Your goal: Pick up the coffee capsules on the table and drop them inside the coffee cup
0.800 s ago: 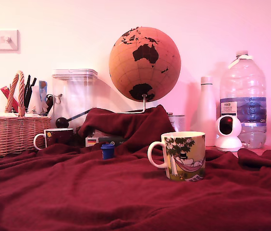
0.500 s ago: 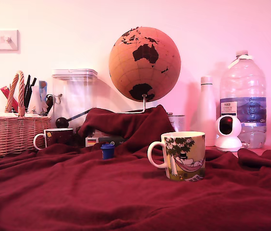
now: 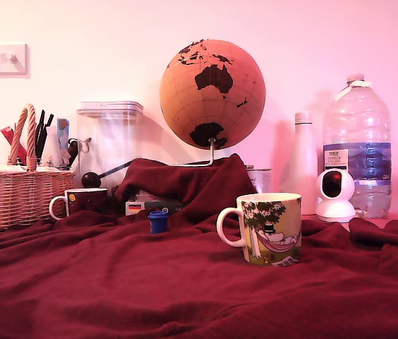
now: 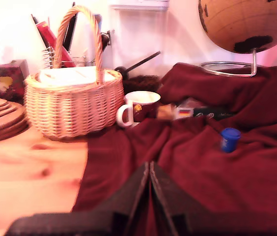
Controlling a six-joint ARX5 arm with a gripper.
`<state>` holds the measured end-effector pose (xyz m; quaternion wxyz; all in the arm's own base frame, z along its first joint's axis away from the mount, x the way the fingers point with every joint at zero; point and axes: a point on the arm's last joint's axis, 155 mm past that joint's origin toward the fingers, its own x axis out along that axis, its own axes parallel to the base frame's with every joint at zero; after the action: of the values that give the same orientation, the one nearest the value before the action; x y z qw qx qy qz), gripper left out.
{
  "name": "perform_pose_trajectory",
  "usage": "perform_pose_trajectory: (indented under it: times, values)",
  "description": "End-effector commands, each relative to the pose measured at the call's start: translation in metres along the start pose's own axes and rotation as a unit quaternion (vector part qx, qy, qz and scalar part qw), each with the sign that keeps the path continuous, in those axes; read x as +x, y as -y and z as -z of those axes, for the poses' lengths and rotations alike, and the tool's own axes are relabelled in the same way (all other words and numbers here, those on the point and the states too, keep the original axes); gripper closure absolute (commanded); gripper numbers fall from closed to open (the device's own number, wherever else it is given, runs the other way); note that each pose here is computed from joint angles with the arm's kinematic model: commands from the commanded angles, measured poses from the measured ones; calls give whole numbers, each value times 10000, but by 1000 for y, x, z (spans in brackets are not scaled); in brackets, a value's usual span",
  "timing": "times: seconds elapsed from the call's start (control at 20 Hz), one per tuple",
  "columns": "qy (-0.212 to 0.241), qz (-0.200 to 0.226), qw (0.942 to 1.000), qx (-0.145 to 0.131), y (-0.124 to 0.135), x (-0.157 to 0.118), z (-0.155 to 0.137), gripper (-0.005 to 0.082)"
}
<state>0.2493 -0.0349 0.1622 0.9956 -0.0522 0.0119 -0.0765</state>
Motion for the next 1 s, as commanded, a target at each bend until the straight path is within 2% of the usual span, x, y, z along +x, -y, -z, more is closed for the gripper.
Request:
perform_pose_trajectory:
  times: [0.0,0.15,0.25,0.45,0.75,0.8,0.85,0.95]
  values:
    - [209,226,9993,-188,8,0,-7,780]
    - [225,674,9972,-248,25,-2,-10,780]
    - [186,879,9949,-449,32,-3,-11,780]
    - [103,1098,9926,-501,41,-5,-16,780]
    - [-378,1312,9891,-554,51,4,0,768]
    - [-341,1387,9883,-533,55,6,-2,714]
    - [-256,1466,9875,-516,58,6,-7,605]
    - [-110,1581,9862,-488,64,8,-15,258]
